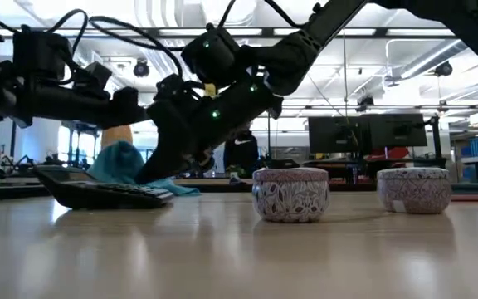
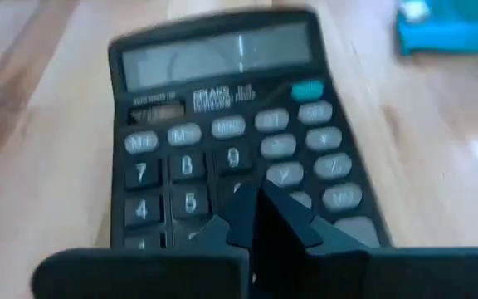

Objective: Apply microfiber cloth
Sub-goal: Move the black calculator to the center of the table

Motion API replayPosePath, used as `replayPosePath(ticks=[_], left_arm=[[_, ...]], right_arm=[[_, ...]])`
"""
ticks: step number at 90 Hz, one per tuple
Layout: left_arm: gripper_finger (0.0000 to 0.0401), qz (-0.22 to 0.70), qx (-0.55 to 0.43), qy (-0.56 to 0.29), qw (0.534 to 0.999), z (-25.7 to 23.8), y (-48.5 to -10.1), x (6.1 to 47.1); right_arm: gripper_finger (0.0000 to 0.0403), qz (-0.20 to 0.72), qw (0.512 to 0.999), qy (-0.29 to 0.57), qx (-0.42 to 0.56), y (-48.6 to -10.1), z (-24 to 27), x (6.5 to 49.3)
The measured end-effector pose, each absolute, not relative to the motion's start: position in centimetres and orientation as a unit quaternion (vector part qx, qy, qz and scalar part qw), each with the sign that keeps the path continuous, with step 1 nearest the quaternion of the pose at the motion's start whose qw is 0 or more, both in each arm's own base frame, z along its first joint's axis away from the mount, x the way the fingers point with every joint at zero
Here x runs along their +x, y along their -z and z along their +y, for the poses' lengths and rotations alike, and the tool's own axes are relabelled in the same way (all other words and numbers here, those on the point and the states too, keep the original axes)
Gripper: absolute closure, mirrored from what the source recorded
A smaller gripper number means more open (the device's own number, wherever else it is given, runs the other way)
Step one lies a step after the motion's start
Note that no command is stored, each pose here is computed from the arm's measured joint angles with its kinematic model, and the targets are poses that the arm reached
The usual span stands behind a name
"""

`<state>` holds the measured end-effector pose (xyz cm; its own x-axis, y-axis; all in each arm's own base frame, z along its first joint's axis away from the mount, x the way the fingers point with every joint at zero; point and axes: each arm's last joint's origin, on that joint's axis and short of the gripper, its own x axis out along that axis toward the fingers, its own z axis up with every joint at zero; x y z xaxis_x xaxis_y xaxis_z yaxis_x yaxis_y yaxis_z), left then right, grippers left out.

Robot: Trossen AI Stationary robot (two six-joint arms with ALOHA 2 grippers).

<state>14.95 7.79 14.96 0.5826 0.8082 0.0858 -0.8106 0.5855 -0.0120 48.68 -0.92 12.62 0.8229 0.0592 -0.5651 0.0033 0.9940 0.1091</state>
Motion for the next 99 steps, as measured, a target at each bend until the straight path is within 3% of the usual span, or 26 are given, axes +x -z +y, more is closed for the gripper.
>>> replayPosePath(ticks=[40, 48, 61, 70, 99], left_arm=[[0.0113, -0.016, 0.040, -0.459, 0.887, 7.8, -14.7, 15.0], [0.0120, -0.010, 0.041, -0.460, 0.887, 7.8, -14.6, 15.0], [0.0134, 0.001, 0.052, -0.491, 0.870, 7.9, -14.6, 14.8], [0.0144, 0.009, 0.051, -0.518, 0.854, 8.1, -14.4, 14.7], [0.0182, 0.015, 0.059, -0.518, 0.853, 8.1, -14.5, 14.9]], right_arm=[[0.0403, 0.470, 0.877, 0.099, 0.035, -15.3, -1.5, 44.5], [0.0403, 0.427, 0.899, 0.090, 0.028, -16.0, -1.0, 45.2], [0.0403, 0.282, 0.958, 0.052, 0.026, -17.2, -0.9, 47.7], [0.0403, 0.234, 0.971, 0.032, 0.026, -16.0, -1.1, 48.7], [0.0403, 0.209, 0.976, 0.030, 0.057, -13.3, -1.0, 49.6]])
